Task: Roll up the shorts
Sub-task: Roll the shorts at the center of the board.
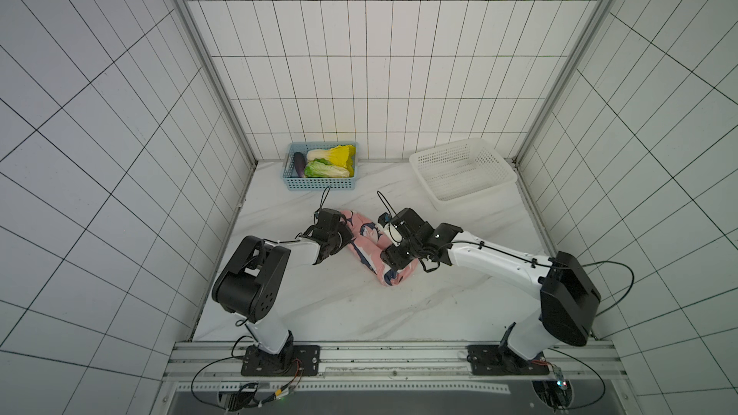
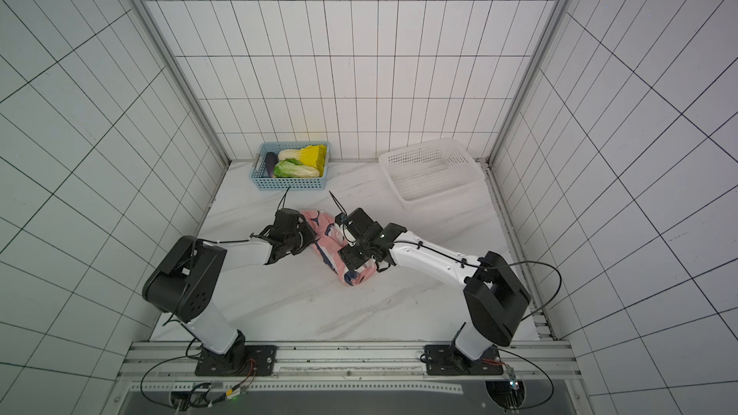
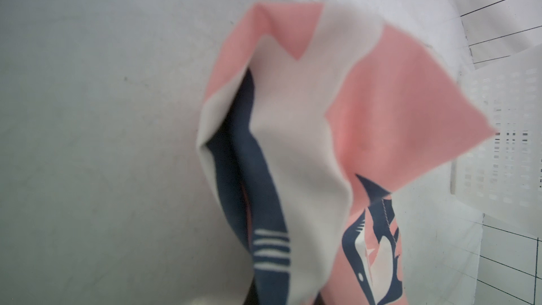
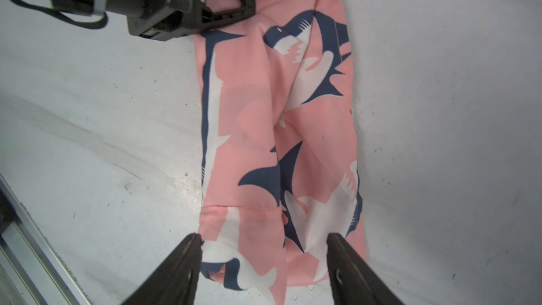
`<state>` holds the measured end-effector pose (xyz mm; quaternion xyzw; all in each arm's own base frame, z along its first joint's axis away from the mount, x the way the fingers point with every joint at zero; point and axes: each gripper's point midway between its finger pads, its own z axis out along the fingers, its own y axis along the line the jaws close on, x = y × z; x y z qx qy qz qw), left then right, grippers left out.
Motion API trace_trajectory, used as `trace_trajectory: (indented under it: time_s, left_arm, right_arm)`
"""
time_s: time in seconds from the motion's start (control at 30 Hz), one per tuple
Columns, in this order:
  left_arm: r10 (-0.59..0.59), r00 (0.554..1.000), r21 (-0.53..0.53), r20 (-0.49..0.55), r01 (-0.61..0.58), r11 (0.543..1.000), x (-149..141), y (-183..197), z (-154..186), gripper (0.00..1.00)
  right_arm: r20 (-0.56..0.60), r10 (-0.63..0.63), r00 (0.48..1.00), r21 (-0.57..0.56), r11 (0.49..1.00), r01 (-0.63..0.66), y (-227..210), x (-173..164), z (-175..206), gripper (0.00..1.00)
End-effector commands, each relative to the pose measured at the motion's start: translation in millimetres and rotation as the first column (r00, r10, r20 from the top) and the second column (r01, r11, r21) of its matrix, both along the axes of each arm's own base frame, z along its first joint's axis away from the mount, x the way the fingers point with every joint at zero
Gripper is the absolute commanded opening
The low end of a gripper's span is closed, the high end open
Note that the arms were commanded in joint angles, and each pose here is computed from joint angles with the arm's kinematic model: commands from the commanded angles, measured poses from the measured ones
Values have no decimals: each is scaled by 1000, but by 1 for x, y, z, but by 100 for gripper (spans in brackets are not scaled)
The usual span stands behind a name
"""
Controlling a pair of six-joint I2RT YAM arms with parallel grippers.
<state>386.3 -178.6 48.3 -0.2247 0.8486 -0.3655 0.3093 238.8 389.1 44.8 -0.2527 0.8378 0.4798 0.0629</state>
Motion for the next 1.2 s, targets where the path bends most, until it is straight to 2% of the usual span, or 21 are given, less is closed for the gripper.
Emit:
trace_trajectory:
  time_s: [0.0,0.1,0.33,0.37,0.43,0.53,0.67,0.97,1.07,1.17]
  left_arm:
    - [-11,1000,-34,22,11,999,10,-7,0,76]
    - [-6,1000,-44,-10,5,999,13,-9,-10,67]
    - [21,996,-107,-88,-30,994,15,-1,-32,13]
    - [26,996,-106,-83,-35,994,15,2,-31,9]
    - [37,996,-90,-87,-45,995,14,6,-29,0]
    - [60,993,-45,-99,-64,997,13,13,-24,0]
    - [83,992,11,-93,-83,997,11,22,-19,0]
    - [85,990,40,-112,-81,996,10,24,-21,0]
    - [87,990,45,-113,-83,996,9,25,-20,0]
    - [90,990,57,-111,-84,995,8,25,-16,0]
  right_arm:
    - [-105,-1,994,-84,996,-8,-17,-18,-37,5]
    - [-108,-6,994,-85,996,-4,-19,-17,-39,5]
    - [-101,-27,995,-115,993,15,-25,-15,-41,8]
    - [-98,-34,995,-121,992,22,-28,-14,-41,10]
    - [-84,-49,995,-152,988,36,-35,-15,-43,20]
    - [-55,-62,997,-215,975,49,-49,-18,-47,34]
    - [-7,-68,998,-288,956,64,-71,-27,-49,41]
    - [105,-30,994,-444,893,73,-115,-50,-54,44]
    - [153,42,987,-517,855,44,-120,-56,-57,44]
    - [174,64,983,-528,849,39,-116,-55,-51,44]
